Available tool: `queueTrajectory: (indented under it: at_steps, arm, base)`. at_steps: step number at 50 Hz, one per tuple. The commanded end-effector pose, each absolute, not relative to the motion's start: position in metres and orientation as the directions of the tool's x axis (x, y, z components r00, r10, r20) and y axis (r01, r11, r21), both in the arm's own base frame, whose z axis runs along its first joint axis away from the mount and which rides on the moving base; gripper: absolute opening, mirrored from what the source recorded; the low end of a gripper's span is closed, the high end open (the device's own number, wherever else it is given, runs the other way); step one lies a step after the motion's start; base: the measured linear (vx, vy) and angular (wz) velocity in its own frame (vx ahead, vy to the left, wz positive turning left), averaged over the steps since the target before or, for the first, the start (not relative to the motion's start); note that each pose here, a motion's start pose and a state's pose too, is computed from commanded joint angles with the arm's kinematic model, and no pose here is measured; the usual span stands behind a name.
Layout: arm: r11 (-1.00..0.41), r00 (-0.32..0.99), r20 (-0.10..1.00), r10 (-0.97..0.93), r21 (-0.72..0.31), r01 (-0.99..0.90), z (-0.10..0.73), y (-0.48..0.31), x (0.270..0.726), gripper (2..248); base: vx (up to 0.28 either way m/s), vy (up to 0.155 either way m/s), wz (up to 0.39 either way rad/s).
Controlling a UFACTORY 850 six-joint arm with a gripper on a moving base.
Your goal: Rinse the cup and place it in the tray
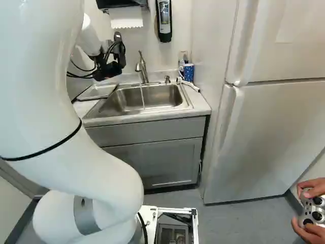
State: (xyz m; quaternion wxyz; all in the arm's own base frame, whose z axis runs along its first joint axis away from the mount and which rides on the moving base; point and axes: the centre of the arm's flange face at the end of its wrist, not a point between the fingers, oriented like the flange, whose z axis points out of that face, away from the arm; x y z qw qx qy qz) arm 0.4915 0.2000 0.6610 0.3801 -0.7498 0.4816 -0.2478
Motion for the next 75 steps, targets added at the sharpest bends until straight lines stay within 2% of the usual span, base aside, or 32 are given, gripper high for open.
queueTrajectory:
  at_steps: [37,75]
  arm:
    - [-0.574,0.585,0.312,-0.749,-0.746,-0.337,0.661,0.2,0.4915,114]
    - [-0.82,0.67,0.577,-0.467,-0.566,-0.083,0.661,0.2,0.4915,114]
  base:
    - [0.0,0.0,0.0]
    - [0.0,0.0,0.0]
